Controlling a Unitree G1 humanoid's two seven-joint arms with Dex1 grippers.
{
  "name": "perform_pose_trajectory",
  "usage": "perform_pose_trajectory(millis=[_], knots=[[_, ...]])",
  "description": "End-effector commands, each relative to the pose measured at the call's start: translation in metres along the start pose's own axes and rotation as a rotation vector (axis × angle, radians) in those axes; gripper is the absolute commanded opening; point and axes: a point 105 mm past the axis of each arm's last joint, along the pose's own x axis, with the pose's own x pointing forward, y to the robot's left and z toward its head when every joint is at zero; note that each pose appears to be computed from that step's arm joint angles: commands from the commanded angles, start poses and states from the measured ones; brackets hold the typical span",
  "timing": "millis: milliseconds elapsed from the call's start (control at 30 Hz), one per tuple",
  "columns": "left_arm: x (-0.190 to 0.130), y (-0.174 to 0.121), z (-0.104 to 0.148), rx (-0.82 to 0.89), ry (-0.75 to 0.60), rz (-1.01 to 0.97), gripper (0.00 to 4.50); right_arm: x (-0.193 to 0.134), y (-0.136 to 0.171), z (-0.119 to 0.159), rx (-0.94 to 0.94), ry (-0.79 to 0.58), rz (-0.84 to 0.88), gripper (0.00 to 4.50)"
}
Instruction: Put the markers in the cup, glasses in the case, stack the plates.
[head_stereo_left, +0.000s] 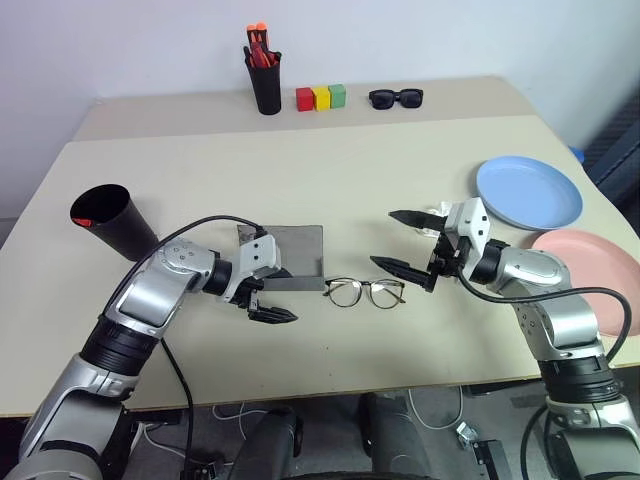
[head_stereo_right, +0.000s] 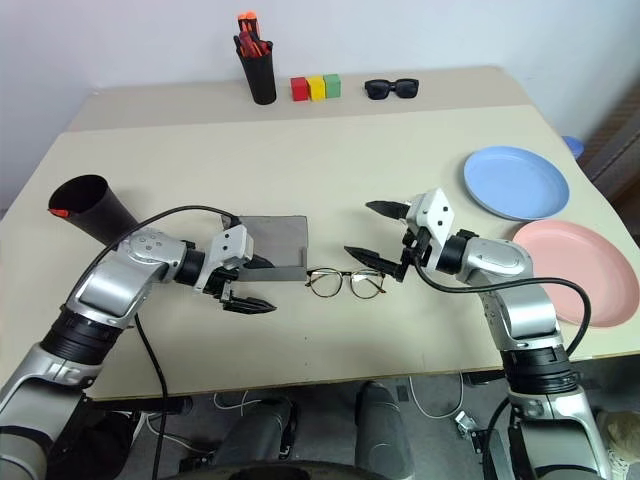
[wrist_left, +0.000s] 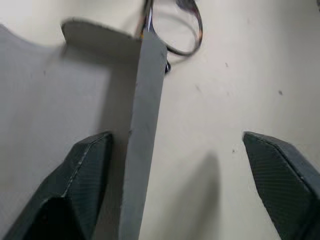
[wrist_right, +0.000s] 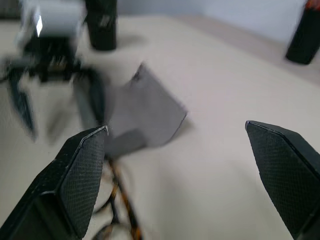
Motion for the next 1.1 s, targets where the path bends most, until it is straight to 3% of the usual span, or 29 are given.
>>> perform_pose_trajectory(millis=[33, 133, 267, 467, 600, 967, 1100], knots=[[-0.026, 0.003, 0.035, 0.03, -0.139, 0.058, 3.93, 0.003, 0.016, 0.0, -0.041, 0.11, 0.081, 4.5], [-0.044, 0.002, 0.045, -0.01, -0.2, 0.083, 3.93, 0.005, 0.032, -0.005, -0.062, 0.209, 0.141, 4.5], [-0.073, 0.001, 0.052, -0.073, -0.29, 0.133, 3.93, 0.006, 0.028, -0.01, -0.138, 0.363, 0.114, 4.5], [-0.111, -0.011, 0.042, -0.191, -0.483, 0.196, 3.93, 0.027, 0.031, 0.003, -0.097, 0.348, 0.077, 4.5], [-0.116, -0.024, 0.024, -0.199, -0.444, 0.242, 3.93, 0.035, 0.031, -0.002, -0.079, 0.364, 0.051, 4.5], [-0.112, -0.061, 0.008, -0.064, -0.427, 0.283, 3.93, 0.031, 0.028, -0.028, -0.163, 0.472, 0.094, 4.5], [-0.107, -0.065, 0.005, -0.05, -0.427, 0.291, 3.97, 0.03, 0.029, -0.028, -0.156, 0.472, 0.105, 2.8]])
